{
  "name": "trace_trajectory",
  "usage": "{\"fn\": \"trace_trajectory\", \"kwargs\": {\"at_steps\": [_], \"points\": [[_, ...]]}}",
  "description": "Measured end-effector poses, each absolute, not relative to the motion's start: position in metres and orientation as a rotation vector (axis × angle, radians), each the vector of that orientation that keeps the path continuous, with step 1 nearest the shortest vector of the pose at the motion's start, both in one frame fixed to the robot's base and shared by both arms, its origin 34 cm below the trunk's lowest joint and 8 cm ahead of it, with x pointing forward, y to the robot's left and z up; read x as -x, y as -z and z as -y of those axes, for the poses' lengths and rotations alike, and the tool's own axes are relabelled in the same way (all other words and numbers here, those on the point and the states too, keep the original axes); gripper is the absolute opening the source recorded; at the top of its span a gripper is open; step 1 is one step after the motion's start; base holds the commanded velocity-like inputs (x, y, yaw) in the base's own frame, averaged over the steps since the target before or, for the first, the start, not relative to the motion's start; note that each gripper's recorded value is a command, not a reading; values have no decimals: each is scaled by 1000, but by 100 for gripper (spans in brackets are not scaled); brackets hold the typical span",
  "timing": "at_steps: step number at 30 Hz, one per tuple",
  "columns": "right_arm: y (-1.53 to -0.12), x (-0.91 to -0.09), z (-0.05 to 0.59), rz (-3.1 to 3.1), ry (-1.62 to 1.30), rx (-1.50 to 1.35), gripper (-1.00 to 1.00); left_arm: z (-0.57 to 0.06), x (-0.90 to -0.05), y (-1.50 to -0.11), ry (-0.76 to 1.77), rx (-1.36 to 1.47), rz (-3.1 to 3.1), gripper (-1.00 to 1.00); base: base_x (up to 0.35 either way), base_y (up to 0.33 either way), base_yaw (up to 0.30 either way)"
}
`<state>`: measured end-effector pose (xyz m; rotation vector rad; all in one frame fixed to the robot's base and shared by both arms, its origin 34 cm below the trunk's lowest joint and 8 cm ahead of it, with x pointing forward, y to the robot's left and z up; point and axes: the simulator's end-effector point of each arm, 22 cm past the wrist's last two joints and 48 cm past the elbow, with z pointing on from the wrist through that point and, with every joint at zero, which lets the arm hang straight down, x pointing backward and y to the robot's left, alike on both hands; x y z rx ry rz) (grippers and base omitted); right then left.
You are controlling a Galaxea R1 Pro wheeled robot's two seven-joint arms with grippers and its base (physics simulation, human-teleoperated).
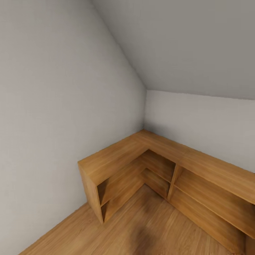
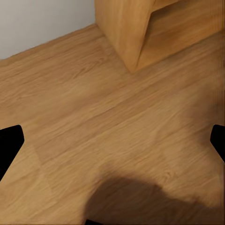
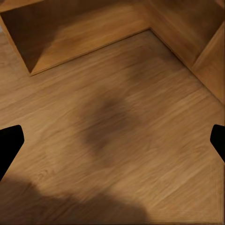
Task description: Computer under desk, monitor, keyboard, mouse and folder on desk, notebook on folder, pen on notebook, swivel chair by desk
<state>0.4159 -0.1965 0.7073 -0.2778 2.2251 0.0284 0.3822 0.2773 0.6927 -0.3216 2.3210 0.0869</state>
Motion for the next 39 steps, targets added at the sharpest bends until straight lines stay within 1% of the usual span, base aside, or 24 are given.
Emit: {"fn": "trace_trajectory", "kwargs": {"at_steps": [12, 23, 39], "points": [[-707, -416, 197, -2226, -27, 277, 100, -267, -382, -692, -67, 316, -2325, 100, 10, 0, -255], [-707, -416, 197, -2225, -28, 277, 100, -266, -382, -692, -65, 316, -2325, 100, 195, 0, -255], [-707, -416, 197, -2226, -27, 277, 100, -267, -382, -692, -69, 323, -2324, 100, 15, 0, -255]]}}
